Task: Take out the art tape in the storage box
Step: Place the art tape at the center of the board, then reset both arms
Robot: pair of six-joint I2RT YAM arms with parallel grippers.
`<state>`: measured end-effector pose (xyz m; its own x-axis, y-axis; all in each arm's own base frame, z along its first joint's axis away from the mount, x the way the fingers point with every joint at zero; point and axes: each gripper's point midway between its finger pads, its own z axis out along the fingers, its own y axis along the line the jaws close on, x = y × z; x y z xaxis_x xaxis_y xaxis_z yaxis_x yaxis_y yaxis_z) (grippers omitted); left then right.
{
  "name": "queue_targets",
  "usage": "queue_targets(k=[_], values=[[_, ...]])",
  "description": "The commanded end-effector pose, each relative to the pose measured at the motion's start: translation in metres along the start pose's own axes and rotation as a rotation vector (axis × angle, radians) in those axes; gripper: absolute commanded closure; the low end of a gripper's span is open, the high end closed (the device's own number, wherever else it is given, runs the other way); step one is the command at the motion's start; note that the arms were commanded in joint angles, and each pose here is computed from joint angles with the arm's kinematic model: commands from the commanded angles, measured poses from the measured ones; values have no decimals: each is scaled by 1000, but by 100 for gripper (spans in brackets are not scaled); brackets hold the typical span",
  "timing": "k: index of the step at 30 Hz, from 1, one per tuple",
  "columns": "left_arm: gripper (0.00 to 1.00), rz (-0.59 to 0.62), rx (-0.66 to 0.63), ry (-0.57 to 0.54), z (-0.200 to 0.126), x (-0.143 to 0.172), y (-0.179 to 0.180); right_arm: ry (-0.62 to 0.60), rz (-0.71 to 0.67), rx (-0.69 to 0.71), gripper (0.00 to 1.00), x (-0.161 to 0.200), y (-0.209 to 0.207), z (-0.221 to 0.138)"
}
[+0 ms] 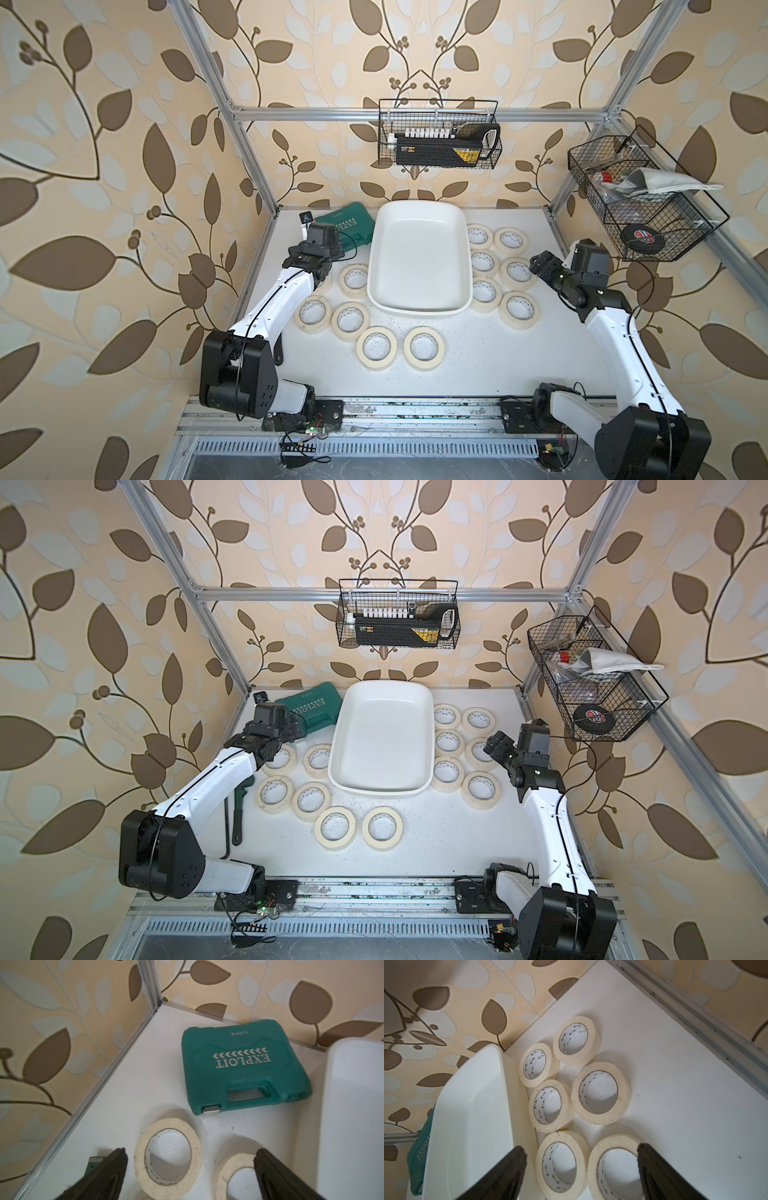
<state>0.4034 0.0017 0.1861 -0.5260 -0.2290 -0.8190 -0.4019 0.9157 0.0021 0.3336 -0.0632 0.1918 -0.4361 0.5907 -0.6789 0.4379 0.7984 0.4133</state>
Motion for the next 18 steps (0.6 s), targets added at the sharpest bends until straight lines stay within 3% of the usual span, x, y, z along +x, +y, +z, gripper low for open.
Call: queue_targets(k=[1,3,7,11,14,18], values=[[1,-29,-85,-151,10,-8,27,-121,-145,-11,9,-8,-6,20],[1,-41,-145,-195,21,6,49,-118,-213,-37,1,1,-5,35],[1,-7,-238,-157,38,33,77,-115,-332,10,0,15,-11,55],[1,95,-123,-140,45,38,58,-175,-379,32,0,21,-15,66],[1,128,-119,-102,54,61,59,-185,-393,22,0,29,-14,77],[1,136,-80,-125,56,66,54,-205,-439,-19,1,45,-5,89]])
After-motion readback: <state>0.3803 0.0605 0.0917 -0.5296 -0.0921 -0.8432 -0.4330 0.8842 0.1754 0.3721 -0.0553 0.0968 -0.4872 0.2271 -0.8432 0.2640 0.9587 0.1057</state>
